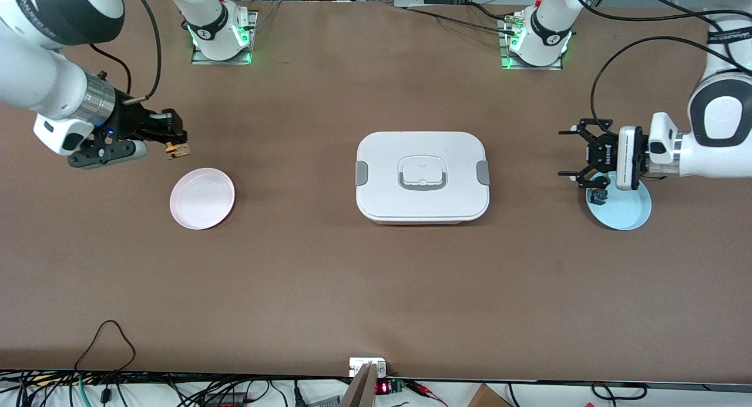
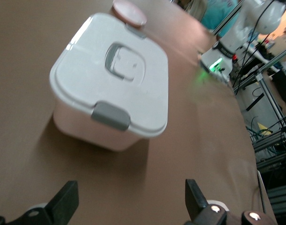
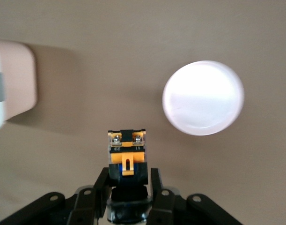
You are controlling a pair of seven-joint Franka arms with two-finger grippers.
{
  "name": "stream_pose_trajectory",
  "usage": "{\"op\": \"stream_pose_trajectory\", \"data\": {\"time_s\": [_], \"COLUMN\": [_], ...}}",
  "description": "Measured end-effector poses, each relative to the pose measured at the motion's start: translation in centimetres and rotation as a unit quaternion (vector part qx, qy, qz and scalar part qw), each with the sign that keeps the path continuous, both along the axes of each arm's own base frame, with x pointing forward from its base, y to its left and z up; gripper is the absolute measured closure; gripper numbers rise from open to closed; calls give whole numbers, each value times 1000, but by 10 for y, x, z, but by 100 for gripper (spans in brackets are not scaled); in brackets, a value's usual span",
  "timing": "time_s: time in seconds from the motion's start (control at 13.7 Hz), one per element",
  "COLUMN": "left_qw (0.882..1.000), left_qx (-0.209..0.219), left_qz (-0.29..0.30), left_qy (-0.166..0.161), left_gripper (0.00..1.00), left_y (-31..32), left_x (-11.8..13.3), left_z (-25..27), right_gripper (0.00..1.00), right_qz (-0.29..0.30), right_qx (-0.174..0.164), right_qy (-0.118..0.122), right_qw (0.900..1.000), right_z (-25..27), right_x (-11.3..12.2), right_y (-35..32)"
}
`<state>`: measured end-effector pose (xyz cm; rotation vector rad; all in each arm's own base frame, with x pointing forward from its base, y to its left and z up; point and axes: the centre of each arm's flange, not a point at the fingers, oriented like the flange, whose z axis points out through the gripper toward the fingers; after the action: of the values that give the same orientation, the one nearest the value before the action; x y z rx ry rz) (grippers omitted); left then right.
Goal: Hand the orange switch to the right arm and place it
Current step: 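Move the switch over the white plate while the left gripper withdraws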
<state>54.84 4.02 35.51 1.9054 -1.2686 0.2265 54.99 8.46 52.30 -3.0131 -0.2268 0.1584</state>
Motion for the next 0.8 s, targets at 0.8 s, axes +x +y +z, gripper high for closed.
{"op": "stream_pose_trajectory", "data": {"time_s": [0.8], "left_qw": [900], "left_qx": [374], "left_qz": [191], "left_qy": [120], "left_gripper": [0], "left_y": [62], "left_x": [28], "left_z": [58], "right_gripper": [62], "right_qz": [7], "right_qx": [-46], "right_qy": [-51], "right_qw": [998], "right_z": [-57], "right_x": [-11], "right_y": [-14]}}
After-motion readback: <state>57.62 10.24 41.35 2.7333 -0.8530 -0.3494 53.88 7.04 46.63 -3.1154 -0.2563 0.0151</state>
